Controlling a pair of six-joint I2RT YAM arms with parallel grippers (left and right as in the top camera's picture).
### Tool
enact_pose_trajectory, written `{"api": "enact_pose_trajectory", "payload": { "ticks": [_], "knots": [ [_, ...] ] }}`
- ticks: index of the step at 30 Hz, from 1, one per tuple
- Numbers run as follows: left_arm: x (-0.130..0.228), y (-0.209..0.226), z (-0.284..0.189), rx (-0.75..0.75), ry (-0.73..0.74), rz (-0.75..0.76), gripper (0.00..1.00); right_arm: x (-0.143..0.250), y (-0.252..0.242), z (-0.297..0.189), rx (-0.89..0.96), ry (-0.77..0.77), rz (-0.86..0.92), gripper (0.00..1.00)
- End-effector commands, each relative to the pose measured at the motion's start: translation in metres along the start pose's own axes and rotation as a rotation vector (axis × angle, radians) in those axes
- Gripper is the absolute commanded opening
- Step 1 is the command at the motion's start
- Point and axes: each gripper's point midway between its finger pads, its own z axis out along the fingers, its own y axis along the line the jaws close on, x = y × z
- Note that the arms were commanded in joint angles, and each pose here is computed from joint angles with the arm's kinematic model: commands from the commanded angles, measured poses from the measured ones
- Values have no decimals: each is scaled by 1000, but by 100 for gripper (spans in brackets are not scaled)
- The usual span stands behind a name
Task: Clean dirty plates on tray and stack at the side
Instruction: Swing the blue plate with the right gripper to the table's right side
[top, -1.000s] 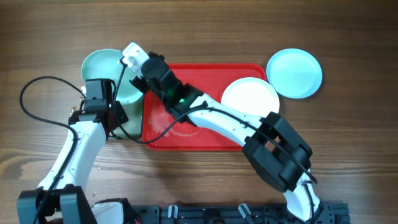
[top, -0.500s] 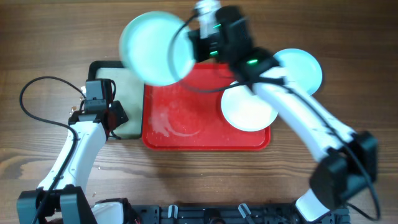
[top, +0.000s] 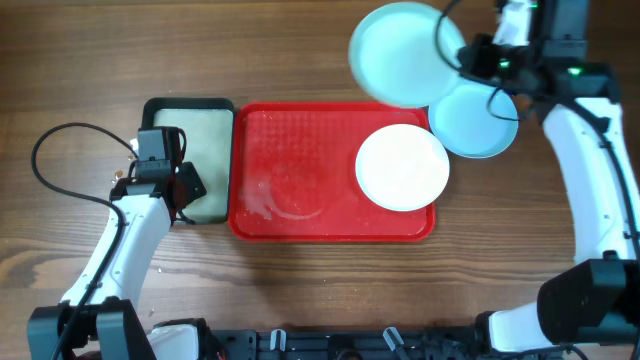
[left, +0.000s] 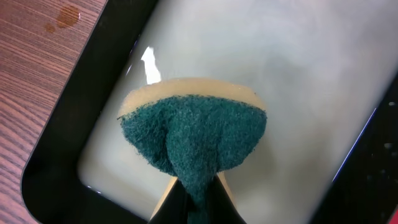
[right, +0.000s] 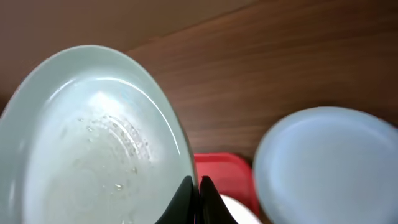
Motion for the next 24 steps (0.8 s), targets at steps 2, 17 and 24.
{"api": "enact_pose_trajectory", "payload": {
  "ticks": [2, 17, 24],
  "knots": [
    [-4, 0, -4, 12, -20, -21, 5, -17, -49, -19, 163, -63, 42, 4],
    [-4, 0, -4, 12, -21, -21, 4, 26, -189, 12, 635, 94, 158, 4],
    [-4, 0, -4, 12, -21, -21, 4, 69, -220, 54, 666, 252, 191, 4]
  ]
}}
